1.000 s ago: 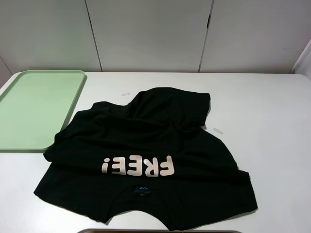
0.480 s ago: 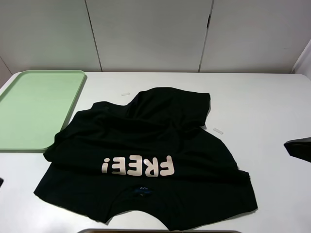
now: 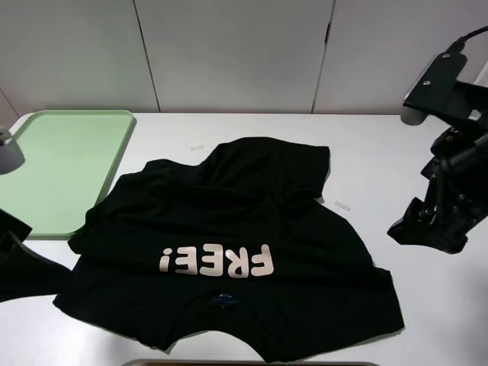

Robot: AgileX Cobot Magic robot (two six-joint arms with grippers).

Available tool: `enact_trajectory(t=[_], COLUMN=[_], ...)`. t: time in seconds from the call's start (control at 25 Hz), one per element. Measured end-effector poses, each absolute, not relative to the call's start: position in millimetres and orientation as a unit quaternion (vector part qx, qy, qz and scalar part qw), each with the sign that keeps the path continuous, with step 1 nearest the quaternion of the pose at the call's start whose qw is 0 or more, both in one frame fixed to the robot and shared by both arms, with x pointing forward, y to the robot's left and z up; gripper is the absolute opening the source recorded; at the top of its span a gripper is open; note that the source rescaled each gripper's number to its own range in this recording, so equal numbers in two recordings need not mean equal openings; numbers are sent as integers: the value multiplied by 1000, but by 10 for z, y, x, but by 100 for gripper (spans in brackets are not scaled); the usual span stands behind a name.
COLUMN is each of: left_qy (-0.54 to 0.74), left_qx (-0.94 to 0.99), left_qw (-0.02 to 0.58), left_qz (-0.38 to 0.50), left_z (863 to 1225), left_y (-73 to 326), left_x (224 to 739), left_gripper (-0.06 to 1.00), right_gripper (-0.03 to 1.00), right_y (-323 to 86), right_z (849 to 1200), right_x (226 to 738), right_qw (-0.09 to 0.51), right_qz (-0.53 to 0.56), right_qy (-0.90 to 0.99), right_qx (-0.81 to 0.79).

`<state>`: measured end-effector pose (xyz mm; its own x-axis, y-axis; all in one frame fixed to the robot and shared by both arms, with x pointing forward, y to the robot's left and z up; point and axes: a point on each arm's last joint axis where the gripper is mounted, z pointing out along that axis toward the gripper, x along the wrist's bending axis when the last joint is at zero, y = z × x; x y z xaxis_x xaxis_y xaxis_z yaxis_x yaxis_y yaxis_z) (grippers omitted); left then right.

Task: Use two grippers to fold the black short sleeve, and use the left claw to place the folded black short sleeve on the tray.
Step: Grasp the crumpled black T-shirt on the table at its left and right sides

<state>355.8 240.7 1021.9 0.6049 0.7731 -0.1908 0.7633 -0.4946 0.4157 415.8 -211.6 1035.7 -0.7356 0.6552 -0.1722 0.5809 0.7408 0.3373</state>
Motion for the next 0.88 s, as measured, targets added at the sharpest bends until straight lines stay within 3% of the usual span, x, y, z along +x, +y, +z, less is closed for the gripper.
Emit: enact_trajectory(t=[0.32,0.52,0.88], left_qy=[442,447,447], left_qx=[867,869,869], left_qw=[227,211,210], left_qz=[-18,-37,-37], left_z=[10029,9926,9919], left_y=[2315,2295,2293], left_x=[3819,3895,3902], left_gripper=[97,96,96], right_gripper=[100,100,100], right_y=[-2045,-1971,-1891], right_z=[10060,9655,9330], right_x=[4465,4640,4675], right_qw=[168,127,61], right_qz=[78,23,1], right_qy=[940,959,975], right_qx=[287,252,214])
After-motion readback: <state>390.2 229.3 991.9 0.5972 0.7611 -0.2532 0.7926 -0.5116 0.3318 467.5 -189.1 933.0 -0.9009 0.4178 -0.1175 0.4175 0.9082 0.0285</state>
